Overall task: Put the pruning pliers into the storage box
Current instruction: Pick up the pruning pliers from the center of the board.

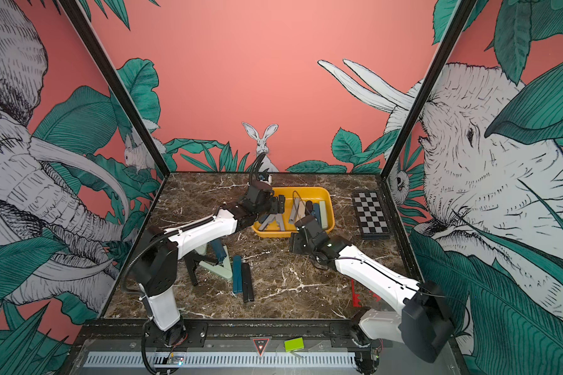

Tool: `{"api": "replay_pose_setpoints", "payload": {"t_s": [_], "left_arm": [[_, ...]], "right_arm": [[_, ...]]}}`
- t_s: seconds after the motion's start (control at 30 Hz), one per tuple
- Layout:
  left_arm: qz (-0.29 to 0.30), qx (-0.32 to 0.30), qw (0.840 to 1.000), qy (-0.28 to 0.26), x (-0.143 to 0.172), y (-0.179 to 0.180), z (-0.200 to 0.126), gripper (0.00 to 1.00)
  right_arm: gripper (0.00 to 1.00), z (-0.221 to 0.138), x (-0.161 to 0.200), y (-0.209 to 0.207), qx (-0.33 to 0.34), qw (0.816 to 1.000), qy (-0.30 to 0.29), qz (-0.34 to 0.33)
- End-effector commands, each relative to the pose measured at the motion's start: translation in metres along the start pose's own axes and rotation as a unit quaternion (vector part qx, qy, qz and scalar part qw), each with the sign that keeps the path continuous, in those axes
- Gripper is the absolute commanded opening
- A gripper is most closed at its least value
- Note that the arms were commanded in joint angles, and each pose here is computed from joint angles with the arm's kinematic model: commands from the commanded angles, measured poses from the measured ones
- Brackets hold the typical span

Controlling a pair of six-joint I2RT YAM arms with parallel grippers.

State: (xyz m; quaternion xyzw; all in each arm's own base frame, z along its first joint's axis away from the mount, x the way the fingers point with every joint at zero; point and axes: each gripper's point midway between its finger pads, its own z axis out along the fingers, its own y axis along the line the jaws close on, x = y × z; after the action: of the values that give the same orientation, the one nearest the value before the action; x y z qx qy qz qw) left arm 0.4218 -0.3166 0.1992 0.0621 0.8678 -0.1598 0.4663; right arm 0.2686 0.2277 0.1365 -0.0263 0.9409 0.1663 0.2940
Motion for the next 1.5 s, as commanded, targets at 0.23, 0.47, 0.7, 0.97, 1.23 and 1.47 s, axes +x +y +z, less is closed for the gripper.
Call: {"api": "replay_pose_setpoints", "payload": {"t_s": [0.23,0.47,0.7,0.97,1.23,1.47], "left_arm": [[-0.027,-0.114,0.992,-0.05,-0.013,0.098,-0.063,0.97],[-0.04,-0.191,0.98,-0.034,0.015,0.165,-0.1,0.98],[-0.067,-0.251,0.966,-0.02,0.041,0.227,-0.136,0.99],[-0.079,-0.267,0.96,-0.021,0.054,0.255,-0.161,0.99],[-0.09,-0.263,0.96,-0.023,0.062,0.257,-0.165,0.99],[-0.088,-0.266,0.96,-0.025,0.06,0.258,-0.168,0.99]], "right_arm": [[0.67,0.018,0.065,0.084,-0.015,0.991,0.092,-0.101],[0.67,0.024,0.104,0.116,-0.023,0.977,0.142,-0.158],[0.67,0.04,0.13,0.137,-0.02,0.964,0.19,-0.183],[0.67,0.063,0.146,0.148,-0.003,0.954,0.228,-0.193],[0.62,0.07,0.153,0.137,0.019,0.952,0.238,-0.193],[0.58,0.07,0.153,0.122,0.024,0.953,0.241,-0.183]]}}
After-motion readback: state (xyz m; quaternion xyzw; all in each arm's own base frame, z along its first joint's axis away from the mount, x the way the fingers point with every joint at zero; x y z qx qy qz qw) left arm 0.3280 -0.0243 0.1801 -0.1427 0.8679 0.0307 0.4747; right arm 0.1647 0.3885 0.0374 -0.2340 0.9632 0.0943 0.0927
